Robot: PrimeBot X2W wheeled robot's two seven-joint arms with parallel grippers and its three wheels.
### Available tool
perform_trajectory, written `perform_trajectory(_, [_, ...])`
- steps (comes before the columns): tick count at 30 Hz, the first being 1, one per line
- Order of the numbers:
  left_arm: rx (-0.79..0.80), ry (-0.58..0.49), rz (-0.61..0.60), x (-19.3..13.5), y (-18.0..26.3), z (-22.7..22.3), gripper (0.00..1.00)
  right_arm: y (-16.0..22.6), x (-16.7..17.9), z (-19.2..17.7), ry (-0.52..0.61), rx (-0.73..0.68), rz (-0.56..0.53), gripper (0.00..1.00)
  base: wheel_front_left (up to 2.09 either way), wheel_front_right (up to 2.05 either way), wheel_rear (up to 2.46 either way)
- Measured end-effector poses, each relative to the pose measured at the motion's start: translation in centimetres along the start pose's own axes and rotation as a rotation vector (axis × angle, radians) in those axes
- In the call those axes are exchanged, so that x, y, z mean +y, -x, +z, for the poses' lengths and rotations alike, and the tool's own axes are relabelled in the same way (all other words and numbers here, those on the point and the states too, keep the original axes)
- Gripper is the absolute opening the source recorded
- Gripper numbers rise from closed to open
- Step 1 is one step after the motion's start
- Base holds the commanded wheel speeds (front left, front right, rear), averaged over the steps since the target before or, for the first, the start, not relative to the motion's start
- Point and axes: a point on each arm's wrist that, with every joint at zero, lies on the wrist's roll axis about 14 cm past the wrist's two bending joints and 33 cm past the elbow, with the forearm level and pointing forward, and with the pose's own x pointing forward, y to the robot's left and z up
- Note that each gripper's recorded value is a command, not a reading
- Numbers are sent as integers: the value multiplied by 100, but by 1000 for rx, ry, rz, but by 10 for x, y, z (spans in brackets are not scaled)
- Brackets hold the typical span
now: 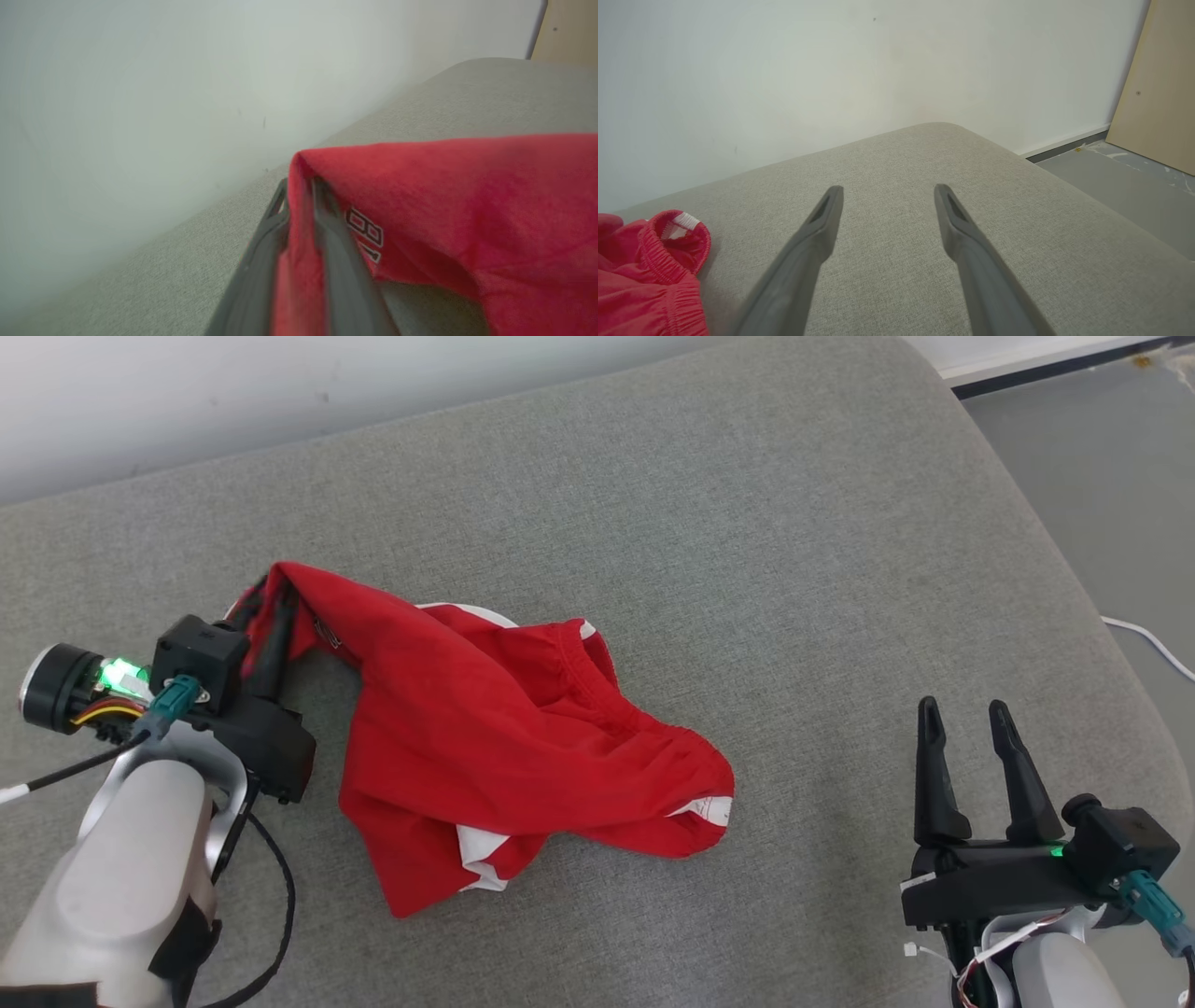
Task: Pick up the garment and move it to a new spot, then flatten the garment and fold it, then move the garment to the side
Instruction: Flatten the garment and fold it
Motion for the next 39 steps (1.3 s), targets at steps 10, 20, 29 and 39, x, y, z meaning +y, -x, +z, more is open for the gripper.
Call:
perform_trajectory(10, [4, 46, 52, 10, 36, -1, 100, -2, 15, 2, -16, -10, 49, 100, 0, 0, 0])
perform_trajectory(20, [-4, 135, 182, 19, 106, -9, 100, 4, 37, 0, -35, -8, 117, 100, 0, 0, 0])
perform_trajectory(29, [8, 253, 169, -34, 141, -22, 100, 2, 50, 4, -39, -21, 163, 100, 0, 0, 0])
perform_trajectory(39, [78, 334, 42, -100, 134, -41, 100, 2, 54, 1, -43, -10, 173, 100, 0, 0, 0])
